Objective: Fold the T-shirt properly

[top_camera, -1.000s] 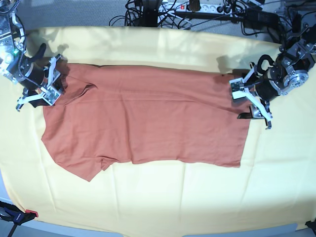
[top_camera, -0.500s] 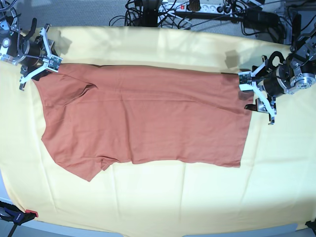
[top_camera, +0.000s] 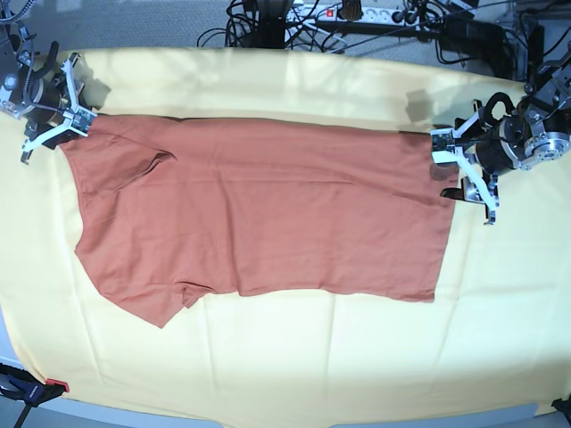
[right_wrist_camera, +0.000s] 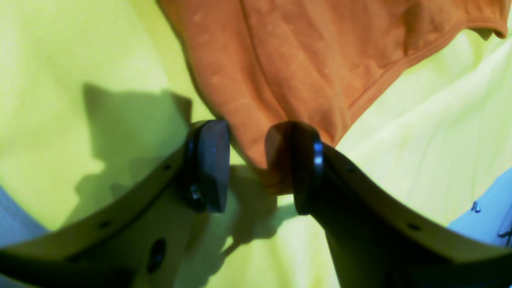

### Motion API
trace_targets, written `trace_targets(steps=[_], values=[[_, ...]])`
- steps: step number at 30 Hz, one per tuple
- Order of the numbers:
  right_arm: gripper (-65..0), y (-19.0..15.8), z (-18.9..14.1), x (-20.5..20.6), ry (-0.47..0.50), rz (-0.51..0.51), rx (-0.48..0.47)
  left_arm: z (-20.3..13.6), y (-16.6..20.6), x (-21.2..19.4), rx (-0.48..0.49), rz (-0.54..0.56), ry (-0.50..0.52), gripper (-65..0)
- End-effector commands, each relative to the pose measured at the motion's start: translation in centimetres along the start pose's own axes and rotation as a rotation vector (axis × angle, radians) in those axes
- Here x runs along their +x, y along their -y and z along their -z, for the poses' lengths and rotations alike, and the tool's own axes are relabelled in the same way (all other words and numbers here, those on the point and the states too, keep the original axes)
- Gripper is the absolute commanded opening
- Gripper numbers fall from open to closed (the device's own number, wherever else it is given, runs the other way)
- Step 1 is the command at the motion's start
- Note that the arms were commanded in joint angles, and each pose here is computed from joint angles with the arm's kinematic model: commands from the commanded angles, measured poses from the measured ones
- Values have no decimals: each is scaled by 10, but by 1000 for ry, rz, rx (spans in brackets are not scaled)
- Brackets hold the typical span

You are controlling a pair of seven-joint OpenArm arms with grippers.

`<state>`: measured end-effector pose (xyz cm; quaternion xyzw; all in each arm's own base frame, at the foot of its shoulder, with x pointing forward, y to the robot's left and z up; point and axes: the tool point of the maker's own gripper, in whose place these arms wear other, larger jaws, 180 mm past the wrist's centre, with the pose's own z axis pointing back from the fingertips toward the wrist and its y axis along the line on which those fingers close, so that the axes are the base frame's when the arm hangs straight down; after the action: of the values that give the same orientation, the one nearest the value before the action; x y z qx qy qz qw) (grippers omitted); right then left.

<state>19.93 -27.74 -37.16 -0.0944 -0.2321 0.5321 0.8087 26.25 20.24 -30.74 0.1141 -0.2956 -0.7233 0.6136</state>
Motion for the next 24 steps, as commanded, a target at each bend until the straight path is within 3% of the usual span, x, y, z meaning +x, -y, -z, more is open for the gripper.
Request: trace_targets(steps=[1,4,5,11,15,20,24], values=[[-406,12,-3,-1,3,-10,-32,-6,-13,-2,36,19,-5,-316],[-621,19,-3,-3,-1,12,-72,-7,-11,1,22,-9,11,-316],[-650,21,-3,-3,-1,18,-84,-6,-7,3,0,-20,22,-316],[-650,24,-3,-3,-1,27,-100,-13,41,14,-268,-7,85,-316],[-639,24,-3,-7,-24,31,-99,-13,40,12,-264,3,74,-316],[-491,21,-3,-9,-31,85,-84,-7,51,-12,-275,45,-3,-278],[-469,24,-3,-8,-26,107,-100,1,57,-21,-275,55,-9,-274]])
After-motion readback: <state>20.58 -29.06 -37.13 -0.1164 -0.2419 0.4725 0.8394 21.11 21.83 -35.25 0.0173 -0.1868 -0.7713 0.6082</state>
